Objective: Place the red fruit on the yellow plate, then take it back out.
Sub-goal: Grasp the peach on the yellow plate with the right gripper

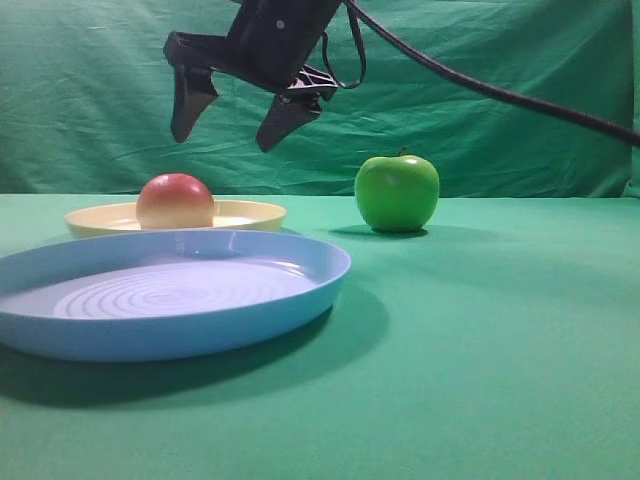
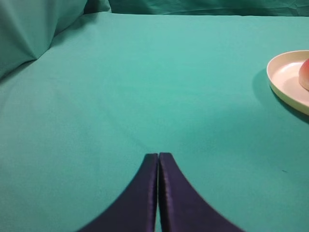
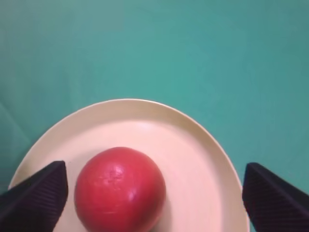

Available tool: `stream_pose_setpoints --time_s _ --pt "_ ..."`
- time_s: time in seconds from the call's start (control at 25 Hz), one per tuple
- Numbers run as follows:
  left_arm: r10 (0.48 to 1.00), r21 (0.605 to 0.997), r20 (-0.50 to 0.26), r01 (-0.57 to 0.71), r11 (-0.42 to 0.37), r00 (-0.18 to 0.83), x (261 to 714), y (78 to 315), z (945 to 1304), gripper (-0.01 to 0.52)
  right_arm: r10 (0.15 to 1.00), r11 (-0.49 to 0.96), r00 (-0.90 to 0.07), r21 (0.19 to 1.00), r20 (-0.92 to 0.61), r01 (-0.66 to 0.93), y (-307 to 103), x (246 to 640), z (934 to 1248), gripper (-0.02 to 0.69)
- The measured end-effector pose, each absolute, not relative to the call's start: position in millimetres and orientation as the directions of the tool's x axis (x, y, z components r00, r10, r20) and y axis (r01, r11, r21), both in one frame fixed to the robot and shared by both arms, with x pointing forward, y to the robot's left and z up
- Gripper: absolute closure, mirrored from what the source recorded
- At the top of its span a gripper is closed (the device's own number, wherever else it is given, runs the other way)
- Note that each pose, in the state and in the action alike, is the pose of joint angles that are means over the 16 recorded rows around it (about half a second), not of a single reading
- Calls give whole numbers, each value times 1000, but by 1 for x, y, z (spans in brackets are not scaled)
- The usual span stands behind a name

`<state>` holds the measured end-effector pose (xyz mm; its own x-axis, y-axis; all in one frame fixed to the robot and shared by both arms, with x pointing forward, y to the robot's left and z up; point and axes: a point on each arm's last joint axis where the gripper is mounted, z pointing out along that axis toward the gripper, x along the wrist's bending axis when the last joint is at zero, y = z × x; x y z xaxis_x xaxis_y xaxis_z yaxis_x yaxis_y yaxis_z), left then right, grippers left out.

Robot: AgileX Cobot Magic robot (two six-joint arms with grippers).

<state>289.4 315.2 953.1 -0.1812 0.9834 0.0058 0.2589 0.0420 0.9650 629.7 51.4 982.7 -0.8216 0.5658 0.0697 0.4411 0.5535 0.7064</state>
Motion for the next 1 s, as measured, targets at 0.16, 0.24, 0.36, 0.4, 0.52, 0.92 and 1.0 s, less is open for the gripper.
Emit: stream_pose_setpoints --time_s 0.16,0.24,0.36,0.4,0.52,0.92,1.0 --pt "983 965 6 259 42 -181 289 315 953 514 529 573 -845 703 77 422 55 628 976 20" --pt "983 965 6 259 42 -181 289 315 953 514 511 581 -856 701 80 413 56 627 972 20" --pt "983 965 6 259 42 -181 289 315 953 514 488 592 -869 702 80 397 59 627 964 20" --pt "983 965 6 259 42 -181 289 315 953 514 483 593 -872 703 80 392 59 628 961 20" --pt "983 965 6 259 42 -181 289 315 953 514 474 595 -877 705 79 386 61 629 951 28" --pt "983 965 6 259 42 -181 289 315 953 514 480 592 -873 705 83 392 65 634 926 132" --pt "983 965 6 259 42 -181 289 315 953 514 480 592 -873 703 85 394 65 634 924 186"
